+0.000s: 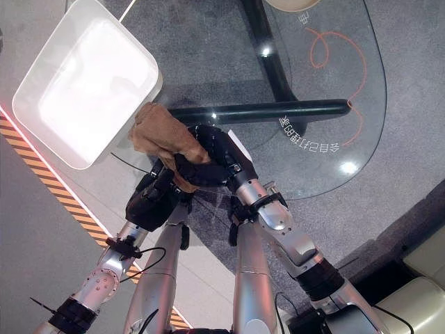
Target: Wipe the table with a cloth and put it in the basket.
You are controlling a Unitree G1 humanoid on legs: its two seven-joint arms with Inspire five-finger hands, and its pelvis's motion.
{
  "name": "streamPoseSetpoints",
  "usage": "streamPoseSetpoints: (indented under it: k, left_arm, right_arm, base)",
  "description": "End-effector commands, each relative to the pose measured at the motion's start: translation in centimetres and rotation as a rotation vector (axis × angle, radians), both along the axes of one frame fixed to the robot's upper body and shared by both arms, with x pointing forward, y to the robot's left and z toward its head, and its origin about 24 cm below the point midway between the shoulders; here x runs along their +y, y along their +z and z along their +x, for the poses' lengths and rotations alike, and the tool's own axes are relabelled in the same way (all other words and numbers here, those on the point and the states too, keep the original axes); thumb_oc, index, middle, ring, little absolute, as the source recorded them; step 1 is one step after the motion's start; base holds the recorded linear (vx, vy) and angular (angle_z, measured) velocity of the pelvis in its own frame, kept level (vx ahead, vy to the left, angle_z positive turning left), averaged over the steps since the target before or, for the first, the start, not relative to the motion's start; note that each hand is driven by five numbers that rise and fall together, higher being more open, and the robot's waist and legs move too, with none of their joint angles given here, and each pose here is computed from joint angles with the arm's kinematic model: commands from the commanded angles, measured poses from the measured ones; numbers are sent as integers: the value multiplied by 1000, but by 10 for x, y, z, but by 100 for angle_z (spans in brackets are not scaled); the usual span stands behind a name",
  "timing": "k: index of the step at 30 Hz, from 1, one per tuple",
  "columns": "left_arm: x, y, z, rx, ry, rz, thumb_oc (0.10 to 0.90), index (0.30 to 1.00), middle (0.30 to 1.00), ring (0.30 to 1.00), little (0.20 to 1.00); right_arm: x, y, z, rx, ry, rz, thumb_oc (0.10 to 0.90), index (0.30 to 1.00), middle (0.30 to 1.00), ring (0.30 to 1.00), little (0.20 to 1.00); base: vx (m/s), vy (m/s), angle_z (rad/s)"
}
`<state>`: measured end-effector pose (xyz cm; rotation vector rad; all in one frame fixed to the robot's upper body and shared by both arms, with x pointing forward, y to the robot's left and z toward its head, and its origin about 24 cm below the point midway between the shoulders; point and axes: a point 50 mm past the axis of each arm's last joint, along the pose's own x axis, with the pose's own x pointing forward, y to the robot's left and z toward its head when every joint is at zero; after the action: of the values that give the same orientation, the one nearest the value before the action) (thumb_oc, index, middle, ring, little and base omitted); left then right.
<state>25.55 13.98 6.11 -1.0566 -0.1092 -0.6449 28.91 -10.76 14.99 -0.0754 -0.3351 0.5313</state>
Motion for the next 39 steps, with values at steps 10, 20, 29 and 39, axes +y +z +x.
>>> streamPoseSetpoints:
  k: [10, 20, 29, 39]
  left_arm:
    - [-14, 61, -19, -404, -130, -341, 800, 900, 900, 900, 900]
    - [7, 64, -15, -447, -11, -361, 800, 900, 900, 900, 900]
    - [26, 63, -11, -411, 184, -273, 800, 900, 900, 900, 900]
    - [37, 73, -10, -405, 369, -153, 800, 900, 900, 900, 900]
  right_arm:
    - [-13, -12, -10, 7, -70, -50, 100, 300, 300, 300, 200]
    - [-28, -14, -13, 17, -79, -67, 100, 300, 300, 300, 200]
    - [-35, 0, -23, -53, -4, 49, 100, 300, 300, 300, 200]
    - [-26, 22, -36, -172, 135, 122, 100, 300, 300, 300, 200]
  base:
    - [0, 0, 0]
    - [-20, -6, 0]
    - [0, 0, 0]
    - [0, 0, 0]
